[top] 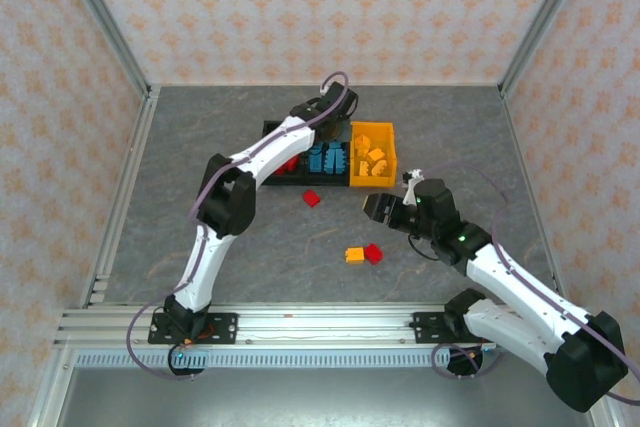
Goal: Sort the legos into containers by color
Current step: Place the lego in the container.
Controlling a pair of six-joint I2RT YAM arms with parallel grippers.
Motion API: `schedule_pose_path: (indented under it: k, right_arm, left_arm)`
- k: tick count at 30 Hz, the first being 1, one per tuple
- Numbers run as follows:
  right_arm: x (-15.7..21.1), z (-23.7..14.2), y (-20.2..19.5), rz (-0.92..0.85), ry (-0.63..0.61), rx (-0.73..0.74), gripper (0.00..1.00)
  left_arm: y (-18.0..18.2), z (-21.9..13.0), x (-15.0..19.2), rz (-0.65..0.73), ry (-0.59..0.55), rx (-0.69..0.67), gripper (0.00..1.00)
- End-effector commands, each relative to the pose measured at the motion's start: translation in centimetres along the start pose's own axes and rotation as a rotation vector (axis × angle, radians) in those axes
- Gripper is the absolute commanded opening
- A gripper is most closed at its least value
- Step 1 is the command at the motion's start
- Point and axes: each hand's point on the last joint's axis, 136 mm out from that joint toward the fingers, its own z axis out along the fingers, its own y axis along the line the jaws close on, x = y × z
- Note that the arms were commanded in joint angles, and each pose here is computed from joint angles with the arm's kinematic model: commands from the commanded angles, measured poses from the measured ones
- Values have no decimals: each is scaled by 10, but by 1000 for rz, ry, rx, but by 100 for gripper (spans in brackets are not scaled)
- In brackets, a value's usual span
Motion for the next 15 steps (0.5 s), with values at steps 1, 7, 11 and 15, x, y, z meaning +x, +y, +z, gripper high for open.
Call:
schedule_pose_path:
  k: [1,7,11,15]
  right_arm:
    - [-9,-4,2,-2,-46,5,66]
    - [-9,-5,1,-2,-49,14,66]
    - [-11,-5,2,-7,-52,12,66]
    - [-12,-5,3,-7,-56,13,66]
  left_arm:
    - [8,7,-14,1,-33,-49,29]
    - [10,20,-9,-5,-25,-66,36]
    - [11,18,-9,-12,-21,-73,48]
    - [11,4,-13,-25,-31,-57,56]
